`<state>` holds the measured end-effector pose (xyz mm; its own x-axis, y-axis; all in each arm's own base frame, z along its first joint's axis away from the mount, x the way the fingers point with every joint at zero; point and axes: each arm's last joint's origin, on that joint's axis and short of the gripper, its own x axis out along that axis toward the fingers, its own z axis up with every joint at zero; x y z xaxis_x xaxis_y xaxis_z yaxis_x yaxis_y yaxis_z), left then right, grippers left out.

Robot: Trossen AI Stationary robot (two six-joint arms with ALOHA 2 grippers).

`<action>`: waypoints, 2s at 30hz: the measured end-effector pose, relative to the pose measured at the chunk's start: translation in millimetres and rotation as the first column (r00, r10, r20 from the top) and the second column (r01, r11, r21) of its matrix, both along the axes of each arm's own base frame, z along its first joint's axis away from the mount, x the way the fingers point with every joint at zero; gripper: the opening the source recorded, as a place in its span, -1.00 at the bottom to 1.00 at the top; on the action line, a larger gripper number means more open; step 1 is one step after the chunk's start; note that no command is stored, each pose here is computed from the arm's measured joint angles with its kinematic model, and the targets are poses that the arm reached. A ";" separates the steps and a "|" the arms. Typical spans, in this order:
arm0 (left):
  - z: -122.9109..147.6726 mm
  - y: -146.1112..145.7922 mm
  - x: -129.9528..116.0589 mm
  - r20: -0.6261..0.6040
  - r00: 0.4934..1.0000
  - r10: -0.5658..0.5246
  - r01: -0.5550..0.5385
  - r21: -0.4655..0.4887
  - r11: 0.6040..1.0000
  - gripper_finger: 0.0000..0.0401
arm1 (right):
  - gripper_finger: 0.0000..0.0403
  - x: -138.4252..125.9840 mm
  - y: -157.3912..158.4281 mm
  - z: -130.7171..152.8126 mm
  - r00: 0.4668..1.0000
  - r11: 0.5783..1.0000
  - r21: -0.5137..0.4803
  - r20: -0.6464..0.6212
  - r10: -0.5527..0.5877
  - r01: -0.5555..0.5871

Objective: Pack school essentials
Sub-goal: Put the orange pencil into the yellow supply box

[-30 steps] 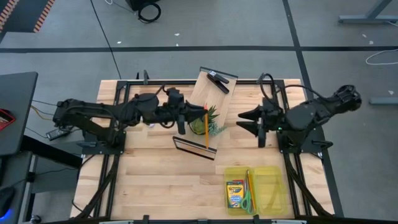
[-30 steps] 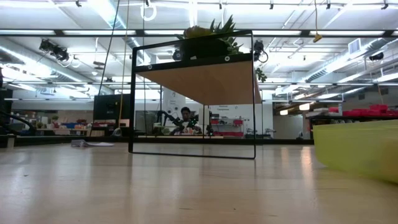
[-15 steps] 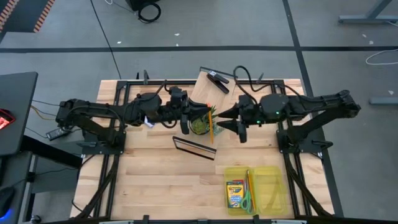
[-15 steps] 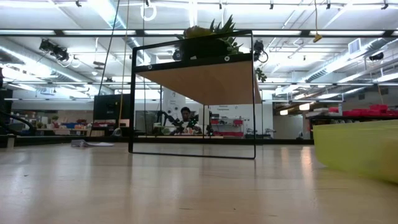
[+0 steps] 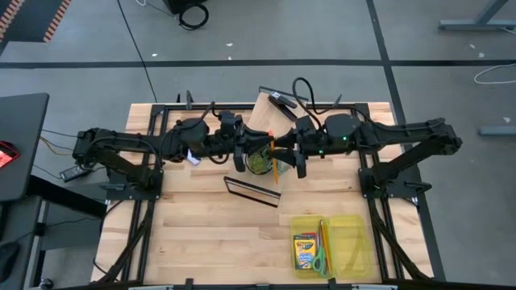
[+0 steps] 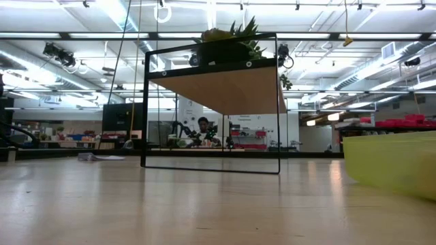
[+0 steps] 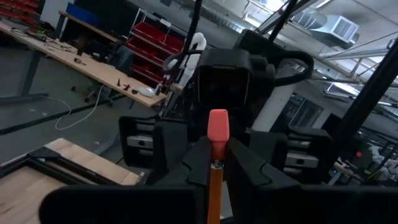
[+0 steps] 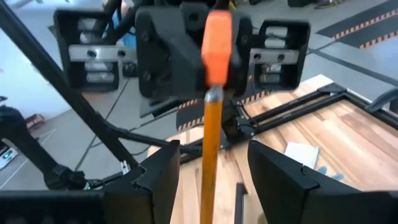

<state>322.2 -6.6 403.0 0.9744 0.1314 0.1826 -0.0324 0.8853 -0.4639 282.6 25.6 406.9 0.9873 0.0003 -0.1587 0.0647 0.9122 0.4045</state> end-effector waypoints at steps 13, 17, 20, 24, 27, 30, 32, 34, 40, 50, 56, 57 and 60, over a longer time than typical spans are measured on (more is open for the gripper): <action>-0.2 -0.2 0.1 -0.003 1.000 -0.004 0.004 0.014 1.000 -0.83 | -0.32 5.4 -9.6 3.8 0.998 0.999 -0.025 0.061 -0.028 0.030; -0.5 -0.2 0.1 -0.007 1.000 -0.002 0.002 0.027 1.000 -0.80 | -0.46 5.8 -9.6 4.2 0.997 0.999 -0.033 0.068 -0.027 0.029; -0.5 -0.2 0.1 -0.007 1.000 -0.001 0.002 0.027 1.000 -0.81 | -0.56 5.8 -9.6 4.4 0.997 0.999 -0.034 0.068 -0.027 0.029; -0.6 -0.2 0.1 -0.008 1.000 -0.001 0.001 0.029 1.000 -0.83 | -0.70 5.8 -9.6 4.4 0.997 0.999 -0.035 0.068 -0.027 0.029; -0.6 -0.1 0.1 -0.010 1.000 0.003 -0.002 0.042 0.999 -0.79 | -0.79 5.8 -9.6 4.4 0.997 0.999 -0.035 0.068 -0.027 0.029; -0.7 -0.2 0.1 -0.014 1.000 0.008 -0.007 0.070 0.998 -0.71 | -0.82 5.8 -9.6 4.3 0.997 0.999 -0.036 0.068 -0.027 0.029; -0.6 -0.2 0.1 -0.015 1.000 0.009 -0.008 0.082 0.997 -0.65 | -0.81 5.8 -9.6 4.2 0.997 0.999 -0.037 0.067 -0.027 0.029; -0.5 -0.2 0.1 -0.014 1.000 0.010 -0.009 0.087 0.996 -0.59 | -0.80 5.8 -9.6 4.2 0.997 0.999 -0.035 0.066 -0.028 0.030; 0.1 0.0 -0.5 -0.017 0.999 0.027 -0.025 0.128 0.991 -0.38 | -0.80 3.3 -10.0 5.7 0.997 0.999 -0.029 0.068 -0.036 0.038; 1.5 0.2 -2.7 -0.024 0.998 0.056 -0.051 0.183 0.982 -0.01 | -0.80 -18.7 -8.4 18.1 0.996 0.999 0.012 0.083 -0.032 0.031; 0.6 0.2 -2.5 -0.033 0.998 0.058 -0.051 0.183 0.982 -0.01 | -0.80 -30.0 0.0 23.7 0.996 1.000 0.014 0.093 0.005 -0.006; 0.6 0.2 -2.5 -0.033 0.998 0.058 -0.051 0.183 0.982 -0.02 | -0.80 -31.9 1.6 25.0 0.995 1.000 0.015 0.099 0.012 -0.014; 0.5 0.2 -2.5 -0.033 0.998 0.057 -0.050 0.178 0.983 -0.06 | -0.80 -39.2 6.7 29.3 0.993 0.999 0.020 0.116 0.030 -0.033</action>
<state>319.7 -6.4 403.5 0.9733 0.1526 0.1713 -0.0965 0.9498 -0.2974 243.4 32.3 436.2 0.9985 0.0337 -0.0427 -0.0122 0.9038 0.4277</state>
